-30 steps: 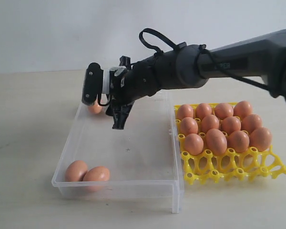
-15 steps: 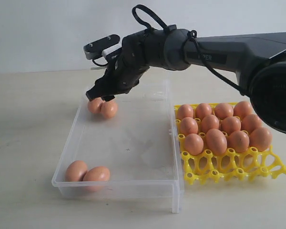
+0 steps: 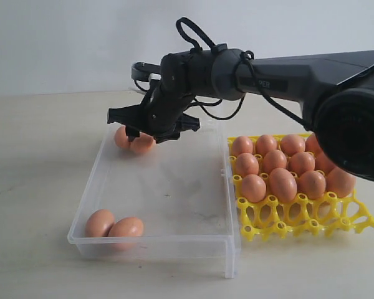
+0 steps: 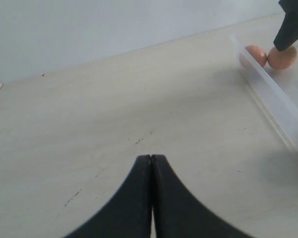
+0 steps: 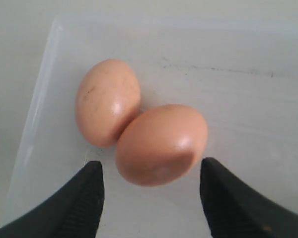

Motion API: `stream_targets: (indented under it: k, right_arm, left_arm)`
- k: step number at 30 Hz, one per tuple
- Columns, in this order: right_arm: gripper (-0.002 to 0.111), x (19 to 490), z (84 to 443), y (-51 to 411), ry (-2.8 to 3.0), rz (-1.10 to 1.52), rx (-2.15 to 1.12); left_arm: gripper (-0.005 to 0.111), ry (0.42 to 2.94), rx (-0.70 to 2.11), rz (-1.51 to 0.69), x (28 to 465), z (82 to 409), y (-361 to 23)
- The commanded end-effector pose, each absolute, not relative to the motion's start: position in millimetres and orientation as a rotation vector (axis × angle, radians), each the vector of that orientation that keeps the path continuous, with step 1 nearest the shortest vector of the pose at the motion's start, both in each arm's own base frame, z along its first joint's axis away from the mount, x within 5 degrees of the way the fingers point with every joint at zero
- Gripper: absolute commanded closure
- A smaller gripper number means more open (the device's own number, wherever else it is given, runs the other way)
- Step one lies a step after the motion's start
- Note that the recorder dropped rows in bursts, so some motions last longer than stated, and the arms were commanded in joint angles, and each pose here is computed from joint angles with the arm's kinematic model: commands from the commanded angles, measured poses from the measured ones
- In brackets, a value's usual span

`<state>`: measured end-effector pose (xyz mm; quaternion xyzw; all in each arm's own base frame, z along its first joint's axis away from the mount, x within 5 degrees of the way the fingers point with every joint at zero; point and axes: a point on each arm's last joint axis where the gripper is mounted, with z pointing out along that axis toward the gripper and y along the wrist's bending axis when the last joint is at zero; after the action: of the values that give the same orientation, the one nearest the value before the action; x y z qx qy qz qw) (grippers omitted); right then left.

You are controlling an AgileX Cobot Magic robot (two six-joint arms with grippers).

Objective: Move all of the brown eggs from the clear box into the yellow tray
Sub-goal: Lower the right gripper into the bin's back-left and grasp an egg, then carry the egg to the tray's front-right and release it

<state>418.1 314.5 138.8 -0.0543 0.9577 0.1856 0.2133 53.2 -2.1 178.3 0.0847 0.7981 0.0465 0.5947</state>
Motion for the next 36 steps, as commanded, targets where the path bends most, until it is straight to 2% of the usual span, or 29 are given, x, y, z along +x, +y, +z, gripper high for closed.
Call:
stream_targets:
  k: [1,15,16,21,22,29,36]
  right_arm:
    - [0.053,423,135,314,2.646,0.559,-0.019]
    - [0.053,438,108,312,2.574,0.579,0.008]
    - [0.058,438,108,312,2.580,0.577,0.006]
    - [0.105,440,116,313,2.550,0.547,-0.111]
    - [0.108,439,120,313,2.534,0.532,-0.173]
    - [0.108,422,158,299,2.392,0.448,-0.433]
    - [0.108,343,198,236,1.943,0.521,-0.344]
  left_arm:
    - [0.107,1.838,0.196,0.109,53,180,-2]
    - [0.107,1.838,0.196,0.109,53,180,-2]
    - [0.107,1.838,0.196,0.109,53,180,-2]
    - [0.107,1.838,0.196,0.109,53,180,-2]
    - [0.107,1.838,0.196,0.109,53,180,-2]
    - [0.107,1.838,0.196,0.109,53,180,-2]
    - [0.107,1.838,0.196,0.109,53,180,-2]
